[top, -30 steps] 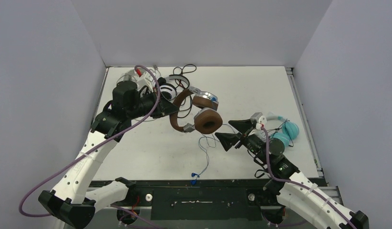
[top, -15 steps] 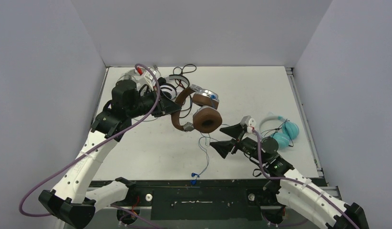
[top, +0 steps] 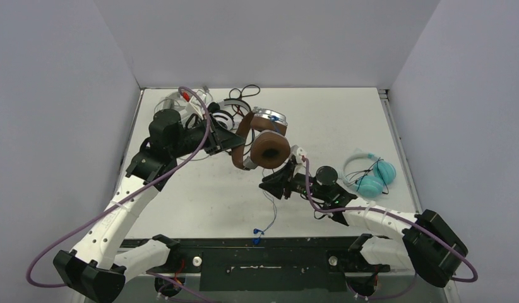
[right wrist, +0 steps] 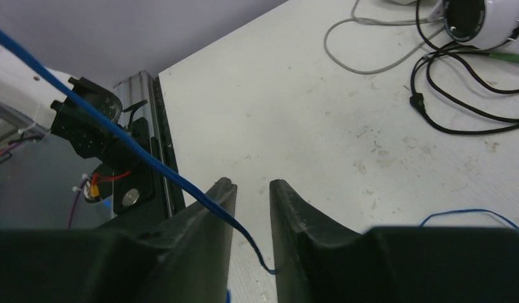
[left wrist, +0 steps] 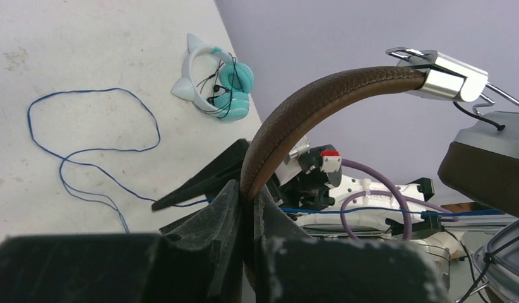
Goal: Wrap the headphones
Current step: Wrap the headphones cable around the headphones.
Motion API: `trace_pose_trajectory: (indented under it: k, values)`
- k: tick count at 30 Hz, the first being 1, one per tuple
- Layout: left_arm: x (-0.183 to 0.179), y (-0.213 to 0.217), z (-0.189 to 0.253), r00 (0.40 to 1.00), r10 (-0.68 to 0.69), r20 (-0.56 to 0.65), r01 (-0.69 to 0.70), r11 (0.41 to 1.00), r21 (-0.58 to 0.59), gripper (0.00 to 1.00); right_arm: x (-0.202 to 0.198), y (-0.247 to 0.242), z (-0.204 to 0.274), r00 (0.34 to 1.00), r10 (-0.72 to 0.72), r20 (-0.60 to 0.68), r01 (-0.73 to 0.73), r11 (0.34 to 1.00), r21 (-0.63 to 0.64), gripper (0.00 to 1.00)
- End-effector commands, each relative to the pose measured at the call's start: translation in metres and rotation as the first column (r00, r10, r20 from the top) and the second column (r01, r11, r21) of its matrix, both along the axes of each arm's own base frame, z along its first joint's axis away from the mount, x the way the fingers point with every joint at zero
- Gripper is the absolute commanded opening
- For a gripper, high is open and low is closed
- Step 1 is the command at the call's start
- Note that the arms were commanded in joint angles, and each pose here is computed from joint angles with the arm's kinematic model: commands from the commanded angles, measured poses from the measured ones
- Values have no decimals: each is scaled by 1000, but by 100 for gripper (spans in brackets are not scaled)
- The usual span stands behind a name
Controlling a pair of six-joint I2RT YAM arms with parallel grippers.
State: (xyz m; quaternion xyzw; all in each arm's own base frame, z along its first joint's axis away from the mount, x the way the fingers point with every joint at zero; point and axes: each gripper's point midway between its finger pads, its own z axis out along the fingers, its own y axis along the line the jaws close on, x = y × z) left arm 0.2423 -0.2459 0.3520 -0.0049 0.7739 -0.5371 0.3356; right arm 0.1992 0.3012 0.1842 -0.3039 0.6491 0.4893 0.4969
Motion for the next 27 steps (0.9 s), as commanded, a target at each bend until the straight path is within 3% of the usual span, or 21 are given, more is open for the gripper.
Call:
trace_pose_trajectory:
  k: [1, 5, 10, 15, 18, 20, 24, 27]
  values:
    - [-1, -8, 47, 996, -19, 88, 34, 985, -169, 0, -10, 35, 45, 989, 88, 118, -99, 990, 96, 19]
    - [17, -5, 38, 997, 67, 46, -57, 980, -190, 0, -23, 63, 27, 990, 125, 69, -128, 991, 43, 3]
    - [55, 31, 24, 930, 367, 24, -362, 925, -118, 0, -51, 84, 16, 980, 197, 34, -198, 980, 22, 2]
    - [78, 101, 11, 714, 696, 77, -698, 716, -8, 0, -78, 99, 12, 964, 267, 3, -267, 964, 8, 2]
    - [82, 144, 6, 560, 810, 174, -828, 556, 75, 0, -89, 103, 11, 959, 282, -14, -283, 959, -11, 2]
    - [84, 164, 2, 490, 833, 256, -872, 471, 137, 0, -93, 102, 12, 960, 279, -21, -280, 960, -19, 2]
    - [86, 192, -11, 422, 808, 411, -904, 342, 255, 0, -94, 93, 20, 968, 248, -26, -249, 968, -40, 0]
    - [86, 203, -20, 422, 753, 505, -900, 281, 333, 0, -86, 82, 28, 982, 190, -6, -190, 979, -70, 0]
